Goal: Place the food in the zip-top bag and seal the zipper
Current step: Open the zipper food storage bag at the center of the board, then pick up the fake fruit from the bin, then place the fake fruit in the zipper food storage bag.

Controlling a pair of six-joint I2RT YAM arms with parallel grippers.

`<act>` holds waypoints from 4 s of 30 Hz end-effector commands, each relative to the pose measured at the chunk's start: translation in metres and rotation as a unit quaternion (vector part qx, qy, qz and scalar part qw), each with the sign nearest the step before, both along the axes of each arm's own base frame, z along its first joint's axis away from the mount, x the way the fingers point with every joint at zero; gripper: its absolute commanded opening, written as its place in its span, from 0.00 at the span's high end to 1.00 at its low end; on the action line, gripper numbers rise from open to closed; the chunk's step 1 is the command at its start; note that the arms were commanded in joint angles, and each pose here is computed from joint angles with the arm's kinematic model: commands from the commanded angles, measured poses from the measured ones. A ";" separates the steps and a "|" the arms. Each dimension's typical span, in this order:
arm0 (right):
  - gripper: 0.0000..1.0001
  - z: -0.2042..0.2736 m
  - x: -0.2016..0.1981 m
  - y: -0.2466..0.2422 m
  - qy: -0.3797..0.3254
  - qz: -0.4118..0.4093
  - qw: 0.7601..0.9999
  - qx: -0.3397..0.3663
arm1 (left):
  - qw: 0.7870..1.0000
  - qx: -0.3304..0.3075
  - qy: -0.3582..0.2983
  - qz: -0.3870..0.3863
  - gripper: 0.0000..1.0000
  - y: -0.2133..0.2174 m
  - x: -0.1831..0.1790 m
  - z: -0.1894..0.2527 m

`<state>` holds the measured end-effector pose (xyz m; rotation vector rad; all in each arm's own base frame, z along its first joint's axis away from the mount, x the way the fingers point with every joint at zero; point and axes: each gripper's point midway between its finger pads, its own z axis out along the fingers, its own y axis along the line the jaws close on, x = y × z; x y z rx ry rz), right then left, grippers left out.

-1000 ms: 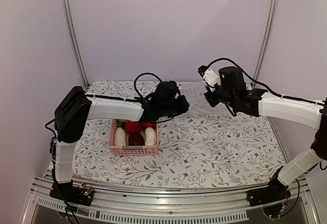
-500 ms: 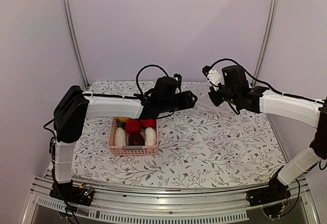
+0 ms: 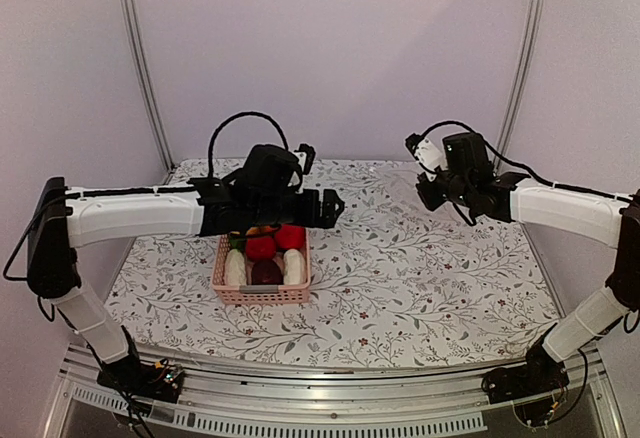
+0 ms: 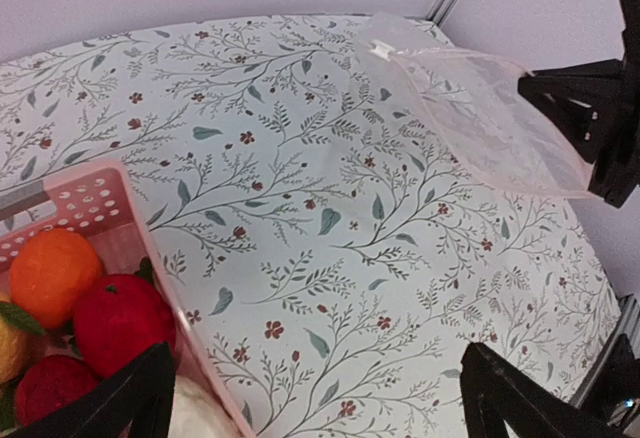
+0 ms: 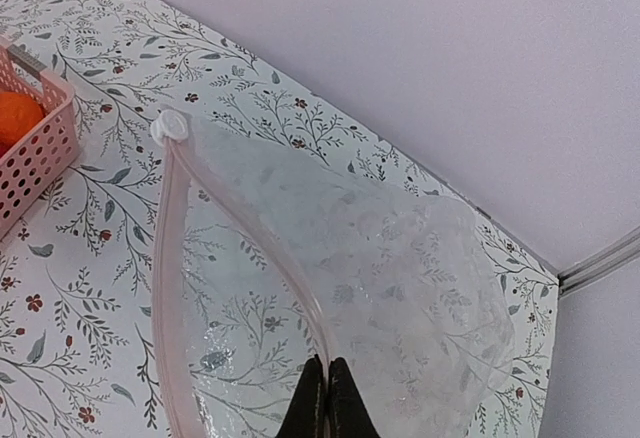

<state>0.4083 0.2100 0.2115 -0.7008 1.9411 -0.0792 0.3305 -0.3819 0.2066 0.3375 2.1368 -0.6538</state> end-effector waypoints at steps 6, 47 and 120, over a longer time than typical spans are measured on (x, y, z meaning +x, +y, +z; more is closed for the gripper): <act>1.00 0.000 -0.003 0.002 -0.008 0.013 1.000 0.008 | 0.982 0.169 0.084 -0.003 0.00 0.094 -0.013 -0.071; 1.00 -0.009 -0.009 -0.001 -0.002 0.018 1.000 0.006 | 0.960 0.206 0.188 -0.025 0.24 0.096 0.055 -0.157; 1.00 0.004 -0.020 0.004 0.027 0.038 0.996 0.075 | 0.969 -0.221 0.060 -0.093 0.09 -0.137 0.075 -0.005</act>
